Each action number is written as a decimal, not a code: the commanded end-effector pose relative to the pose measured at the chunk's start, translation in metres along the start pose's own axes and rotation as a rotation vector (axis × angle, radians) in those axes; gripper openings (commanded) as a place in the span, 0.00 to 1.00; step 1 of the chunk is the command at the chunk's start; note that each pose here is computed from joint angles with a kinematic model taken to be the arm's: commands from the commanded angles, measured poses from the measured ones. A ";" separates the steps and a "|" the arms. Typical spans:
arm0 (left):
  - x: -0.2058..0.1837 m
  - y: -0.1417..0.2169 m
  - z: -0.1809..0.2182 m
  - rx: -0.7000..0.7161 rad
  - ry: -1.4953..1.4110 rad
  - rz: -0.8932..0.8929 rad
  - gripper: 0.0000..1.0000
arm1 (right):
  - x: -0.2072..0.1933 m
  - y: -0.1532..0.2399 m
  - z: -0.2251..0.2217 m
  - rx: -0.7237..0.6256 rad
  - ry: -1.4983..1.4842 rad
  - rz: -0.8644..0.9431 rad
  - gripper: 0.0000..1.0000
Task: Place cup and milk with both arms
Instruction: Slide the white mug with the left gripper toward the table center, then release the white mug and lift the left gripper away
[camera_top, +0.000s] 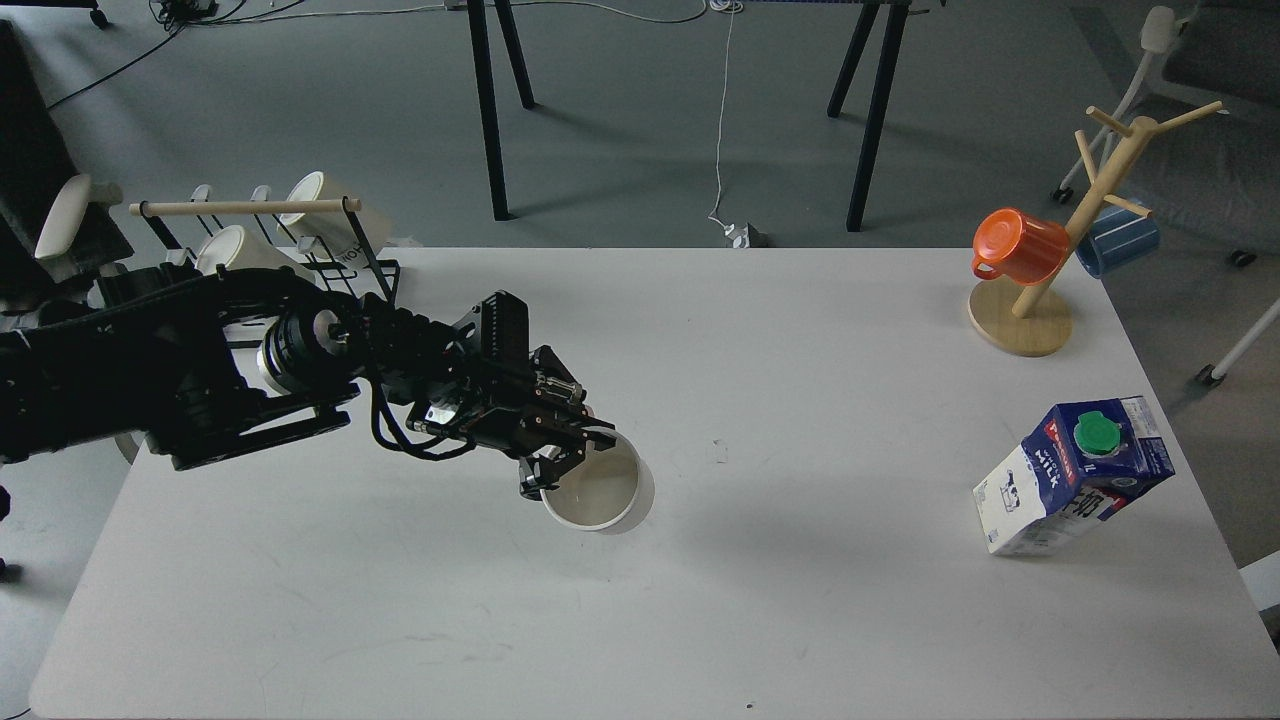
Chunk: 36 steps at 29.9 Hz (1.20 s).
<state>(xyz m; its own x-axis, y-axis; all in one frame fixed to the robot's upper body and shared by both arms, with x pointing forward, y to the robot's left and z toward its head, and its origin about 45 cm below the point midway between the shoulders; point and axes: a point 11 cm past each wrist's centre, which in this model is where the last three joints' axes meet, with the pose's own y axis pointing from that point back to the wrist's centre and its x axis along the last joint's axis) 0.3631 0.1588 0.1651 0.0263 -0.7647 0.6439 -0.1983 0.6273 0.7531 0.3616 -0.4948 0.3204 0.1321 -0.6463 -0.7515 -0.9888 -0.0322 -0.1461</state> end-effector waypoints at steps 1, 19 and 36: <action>0.007 -0.016 0.002 -0.012 -0.011 -0.004 0.10 | -0.002 -0.001 -0.001 0.004 -0.001 -0.006 0.97; 0.001 -0.026 0.008 -0.022 0.012 -0.006 0.21 | -0.002 -0.001 0.002 0.004 -0.017 -0.006 0.97; 0.024 -0.019 0.002 -0.021 0.284 0.152 0.49 | -0.007 -0.003 -0.005 0.031 -0.017 -0.022 0.97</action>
<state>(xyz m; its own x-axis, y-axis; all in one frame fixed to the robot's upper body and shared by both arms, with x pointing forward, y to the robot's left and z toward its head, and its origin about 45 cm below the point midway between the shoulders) 0.3609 0.1343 0.1555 0.1572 -0.6866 0.7098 -0.1813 0.6865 0.7042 0.3629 -0.4924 0.3236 0.1455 -0.6323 -0.7610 -0.9857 -0.0268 -0.1662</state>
